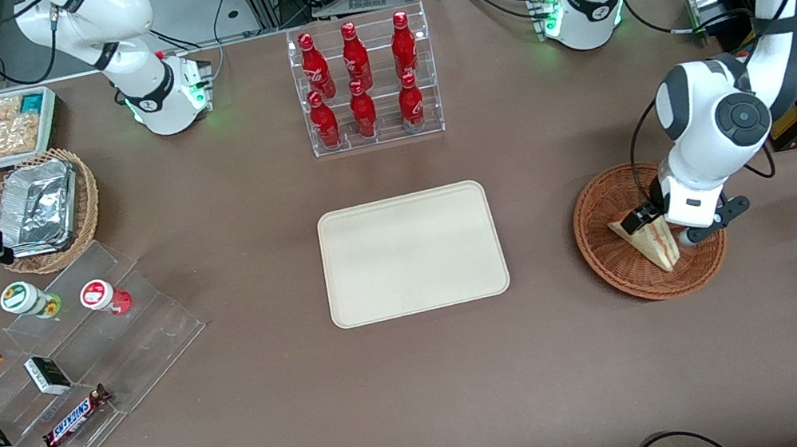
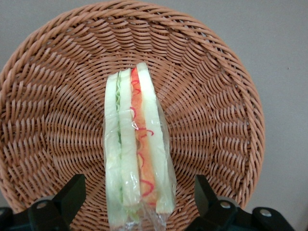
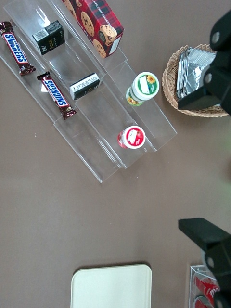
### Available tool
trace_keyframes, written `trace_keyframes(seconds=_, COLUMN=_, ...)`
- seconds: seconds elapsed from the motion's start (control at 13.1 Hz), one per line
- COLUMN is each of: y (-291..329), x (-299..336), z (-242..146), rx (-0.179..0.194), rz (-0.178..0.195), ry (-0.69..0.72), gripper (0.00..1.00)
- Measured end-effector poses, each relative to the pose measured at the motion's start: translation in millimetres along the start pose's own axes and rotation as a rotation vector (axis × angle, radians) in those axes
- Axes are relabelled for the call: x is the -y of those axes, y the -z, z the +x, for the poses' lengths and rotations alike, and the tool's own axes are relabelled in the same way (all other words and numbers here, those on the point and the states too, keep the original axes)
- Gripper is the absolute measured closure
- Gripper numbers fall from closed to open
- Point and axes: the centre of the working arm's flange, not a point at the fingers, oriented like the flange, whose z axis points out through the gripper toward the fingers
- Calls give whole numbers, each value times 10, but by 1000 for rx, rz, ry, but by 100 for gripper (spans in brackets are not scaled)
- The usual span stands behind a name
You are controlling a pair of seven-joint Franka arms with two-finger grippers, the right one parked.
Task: Place sandwich from basket to tray
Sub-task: 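Lower the left gripper and grasp the wrapped sandwich in the basket, then lift the sandwich and carry it with the left gripper over the cream tray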
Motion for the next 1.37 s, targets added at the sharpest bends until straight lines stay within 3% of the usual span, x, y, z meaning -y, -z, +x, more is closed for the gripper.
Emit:
trace_keyframes(seconds=0.15, y=-62, x=7, z=2, rx=5, rz=2, ry=3, gripper=4)
trace_keyframes(seconds=0.46, y=-62, x=26, z=28, rx=0, rz=0, ry=9, gripper=50)
trace_keyframes(seconds=0.61, y=22, x=7, z=69, rx=-12, rz=-5, ry=8, gripper=66)
trace_keyframes(seconds=0.84, y=462, x=-77, z=211, rx=5, rz=8, ry=4, gripper=74)
trace_keyframes(seconds=0.99, y=956, x=-218, z=284, rx=26, rz=22, ry=-12, gripper=84)
trace_keyframes(seconds=1.14, y=1496, x=-474, z=284, rx=37, rz=29, ry=-48, gripper=85)
trace_keyframes(seconds=1.37, y=2068, x=-968, z=107, rx=19, rz=17, ry=-133, gripper=85)
